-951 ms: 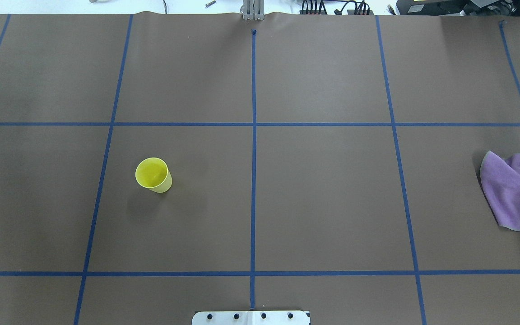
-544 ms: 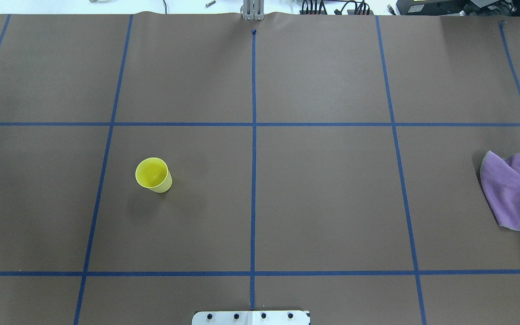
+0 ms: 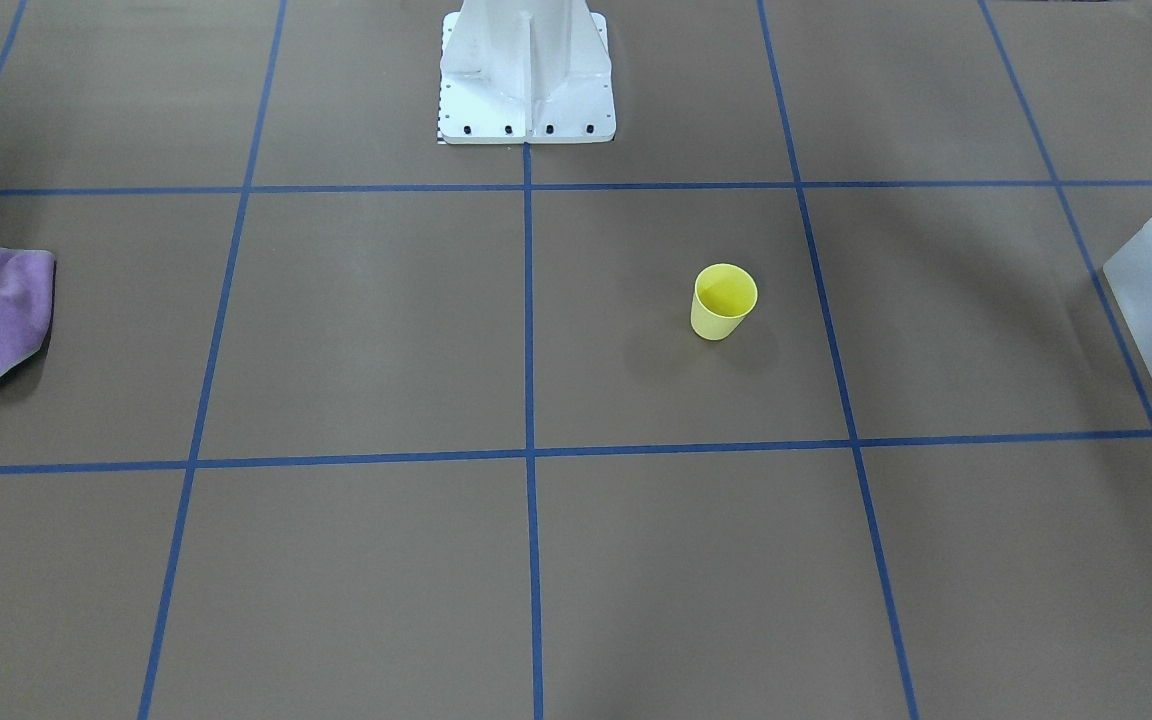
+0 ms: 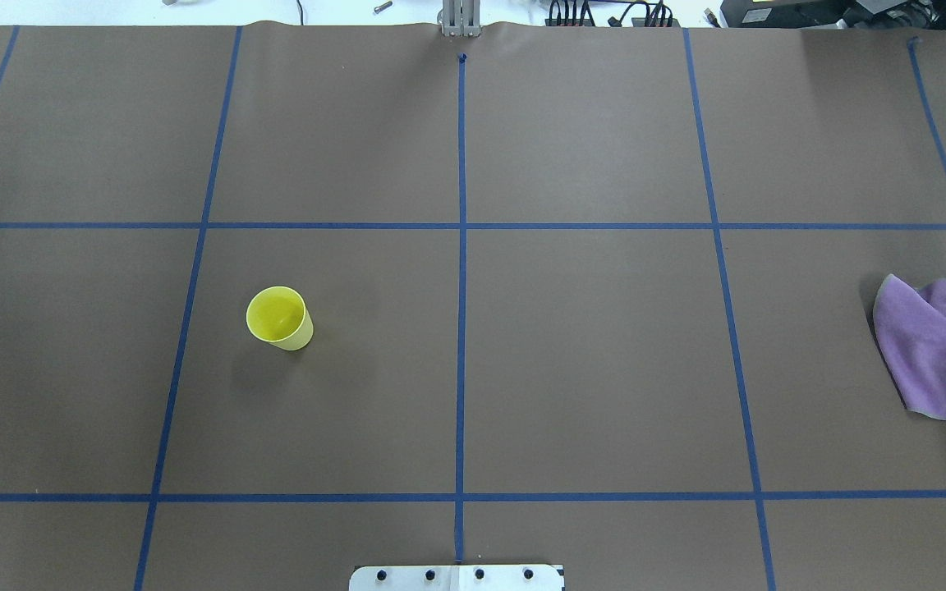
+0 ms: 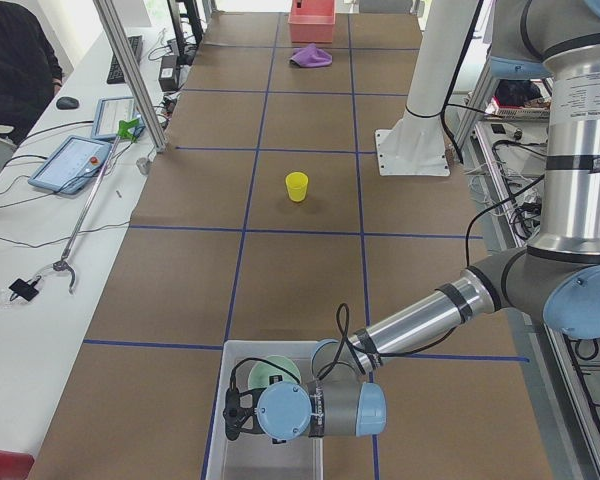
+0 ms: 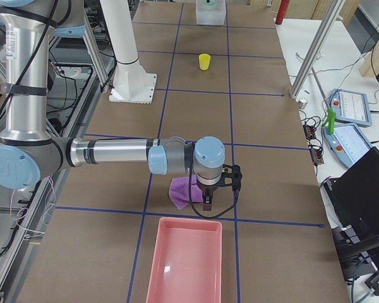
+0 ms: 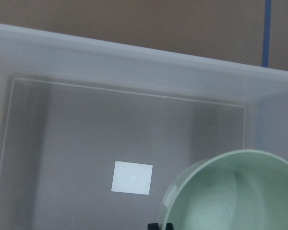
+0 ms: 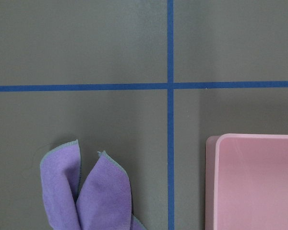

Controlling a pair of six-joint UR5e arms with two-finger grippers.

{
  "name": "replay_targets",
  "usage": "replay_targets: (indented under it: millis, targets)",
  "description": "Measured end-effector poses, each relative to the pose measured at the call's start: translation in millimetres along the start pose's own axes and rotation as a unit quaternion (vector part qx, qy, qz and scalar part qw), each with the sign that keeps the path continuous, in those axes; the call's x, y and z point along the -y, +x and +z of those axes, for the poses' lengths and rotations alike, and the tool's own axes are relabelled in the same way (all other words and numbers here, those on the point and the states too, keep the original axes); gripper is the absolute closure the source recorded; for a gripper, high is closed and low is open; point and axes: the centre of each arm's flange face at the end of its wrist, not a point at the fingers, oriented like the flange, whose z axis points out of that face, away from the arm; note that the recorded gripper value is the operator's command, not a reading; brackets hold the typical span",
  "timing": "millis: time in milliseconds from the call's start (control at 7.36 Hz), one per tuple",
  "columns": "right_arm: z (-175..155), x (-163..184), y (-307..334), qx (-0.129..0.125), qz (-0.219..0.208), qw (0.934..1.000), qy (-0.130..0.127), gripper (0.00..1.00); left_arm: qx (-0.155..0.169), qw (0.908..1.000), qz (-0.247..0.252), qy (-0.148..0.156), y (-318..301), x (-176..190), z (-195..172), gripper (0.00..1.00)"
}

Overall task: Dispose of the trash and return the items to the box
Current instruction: 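Lower the green bowl into the clear bin and release it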

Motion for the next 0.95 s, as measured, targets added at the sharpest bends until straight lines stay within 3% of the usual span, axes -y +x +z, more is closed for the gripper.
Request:
replay_targets:
  millis: [544, 951]
  targets:
    - [1.6, -1.5, 0.4, 0.0, 0.0, 1.0, -0.002, 0.0, 0.091, 0.9957, -0.014, 0.015, 18.0, 34.2, 1.6, 1.0]
    - [2.5, -2.3, 0.8, 0.0, 0.0, 1.0, -0.003, 0.0, 0.102, 0.9944, -0.014, 0.024, 50.2, 45.2, 10.6, 1.0]
